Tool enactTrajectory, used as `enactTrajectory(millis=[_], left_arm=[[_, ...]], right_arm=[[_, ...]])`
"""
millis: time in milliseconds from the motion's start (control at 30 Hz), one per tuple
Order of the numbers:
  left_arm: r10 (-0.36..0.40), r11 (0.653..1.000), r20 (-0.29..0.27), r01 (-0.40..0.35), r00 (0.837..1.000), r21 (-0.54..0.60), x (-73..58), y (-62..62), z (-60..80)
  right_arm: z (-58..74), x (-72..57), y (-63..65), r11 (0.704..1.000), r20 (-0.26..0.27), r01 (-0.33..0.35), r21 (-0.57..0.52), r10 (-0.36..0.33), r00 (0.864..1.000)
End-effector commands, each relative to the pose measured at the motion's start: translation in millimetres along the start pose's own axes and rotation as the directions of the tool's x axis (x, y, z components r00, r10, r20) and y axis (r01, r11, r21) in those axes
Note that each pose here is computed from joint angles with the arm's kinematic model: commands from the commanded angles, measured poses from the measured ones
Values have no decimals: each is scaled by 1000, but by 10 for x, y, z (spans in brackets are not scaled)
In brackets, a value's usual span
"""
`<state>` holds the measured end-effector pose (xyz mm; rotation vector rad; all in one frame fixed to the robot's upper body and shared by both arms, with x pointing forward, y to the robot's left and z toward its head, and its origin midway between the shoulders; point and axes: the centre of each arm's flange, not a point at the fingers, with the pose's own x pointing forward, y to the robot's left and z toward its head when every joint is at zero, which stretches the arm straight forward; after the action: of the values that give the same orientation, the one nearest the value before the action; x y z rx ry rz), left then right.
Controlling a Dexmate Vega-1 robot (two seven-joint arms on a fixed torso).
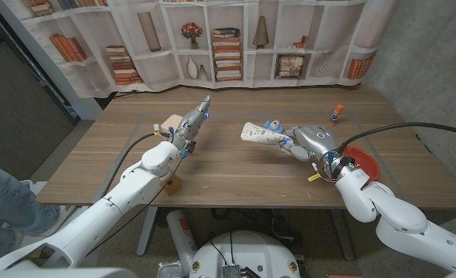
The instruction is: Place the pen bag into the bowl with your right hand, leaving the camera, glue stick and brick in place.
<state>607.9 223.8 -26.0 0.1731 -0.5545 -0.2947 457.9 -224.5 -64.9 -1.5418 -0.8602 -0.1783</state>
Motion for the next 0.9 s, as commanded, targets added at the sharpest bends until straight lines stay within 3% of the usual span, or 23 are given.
enactTrajectory(millis=[33, 500, 900], left_arm=[[-3, 1000, -4, 3, 1000, 11, -29, -33, 25], [-5, 1000, -25, 5, 1000, 17, -59, -44, 0], [-15, 1000, -26, 15, 1000, 21, -40, -65, 11]], right_arm=[[-76, -63, -144, 998, 17, 20, -56, -19, 1000], [-203, -95, -107, 998, 17, 39, -53, -39, 999], [-349, -225, -133, 996, -49, 44, -76, -48, 998]])
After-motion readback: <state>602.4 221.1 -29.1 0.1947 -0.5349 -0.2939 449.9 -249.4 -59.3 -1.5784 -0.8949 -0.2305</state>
